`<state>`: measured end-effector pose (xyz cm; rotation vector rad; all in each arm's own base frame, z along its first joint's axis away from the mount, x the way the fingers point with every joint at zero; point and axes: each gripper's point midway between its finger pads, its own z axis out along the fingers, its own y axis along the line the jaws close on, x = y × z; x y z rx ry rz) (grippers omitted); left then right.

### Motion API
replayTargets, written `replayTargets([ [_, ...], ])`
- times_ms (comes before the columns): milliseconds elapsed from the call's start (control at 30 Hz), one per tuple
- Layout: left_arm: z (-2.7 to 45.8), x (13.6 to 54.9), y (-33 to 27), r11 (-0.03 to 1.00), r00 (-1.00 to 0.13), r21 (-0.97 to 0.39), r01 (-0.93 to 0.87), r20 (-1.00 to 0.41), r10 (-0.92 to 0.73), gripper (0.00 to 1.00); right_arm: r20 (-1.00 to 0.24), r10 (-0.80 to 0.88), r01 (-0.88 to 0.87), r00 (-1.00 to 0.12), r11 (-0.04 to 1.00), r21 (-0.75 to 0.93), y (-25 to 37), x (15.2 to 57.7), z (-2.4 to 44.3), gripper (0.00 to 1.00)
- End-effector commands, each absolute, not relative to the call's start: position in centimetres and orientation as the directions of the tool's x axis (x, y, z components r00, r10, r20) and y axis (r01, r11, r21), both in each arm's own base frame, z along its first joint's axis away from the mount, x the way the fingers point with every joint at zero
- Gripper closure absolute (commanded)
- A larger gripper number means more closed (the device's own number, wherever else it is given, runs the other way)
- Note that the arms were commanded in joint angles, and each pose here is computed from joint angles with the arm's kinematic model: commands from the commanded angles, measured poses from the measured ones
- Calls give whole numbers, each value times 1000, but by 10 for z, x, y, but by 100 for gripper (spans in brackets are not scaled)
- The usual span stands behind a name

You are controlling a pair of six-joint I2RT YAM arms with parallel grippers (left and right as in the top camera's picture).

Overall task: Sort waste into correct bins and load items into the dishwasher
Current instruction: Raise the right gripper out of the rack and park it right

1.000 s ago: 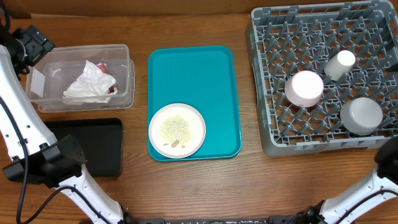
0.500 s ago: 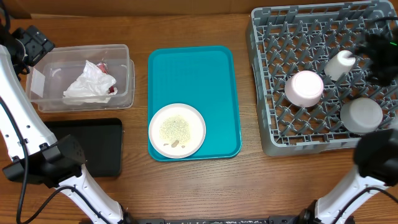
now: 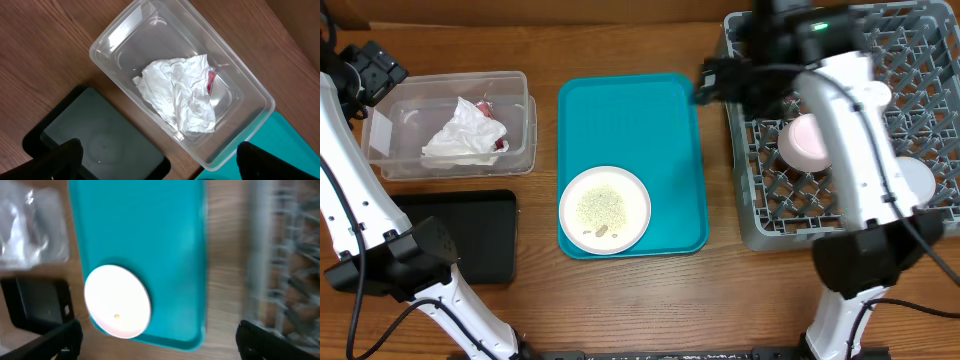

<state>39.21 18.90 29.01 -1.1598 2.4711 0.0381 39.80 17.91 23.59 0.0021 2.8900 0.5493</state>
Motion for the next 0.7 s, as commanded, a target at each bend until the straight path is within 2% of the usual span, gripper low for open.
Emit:
replayTargets([
  [0,288,393,188,669,-589,-131,-731,-373,-717,0,-228,4,-66,-974,952,300,194,396,232,0],
  [133,288,393,188,670,-590,-131,-731,-373,-716,0,-254,162,124,-953,979,162,158,400,235,0],
  [267,288,393,188,669,-589,-131,-731,-373,-717,0,-253,254,233,-934,966,108,106,403,243,0],
  [533,288,393,187,671,-591,-131,-730,-373,-716,0,-207,500,494,-841,865,83,-10,402,242,0],
  [667,288,393,187,671,-591,-131,-730,-373,-716,0,-200,582,575,-788,812,99,-47,399,242,0],
])
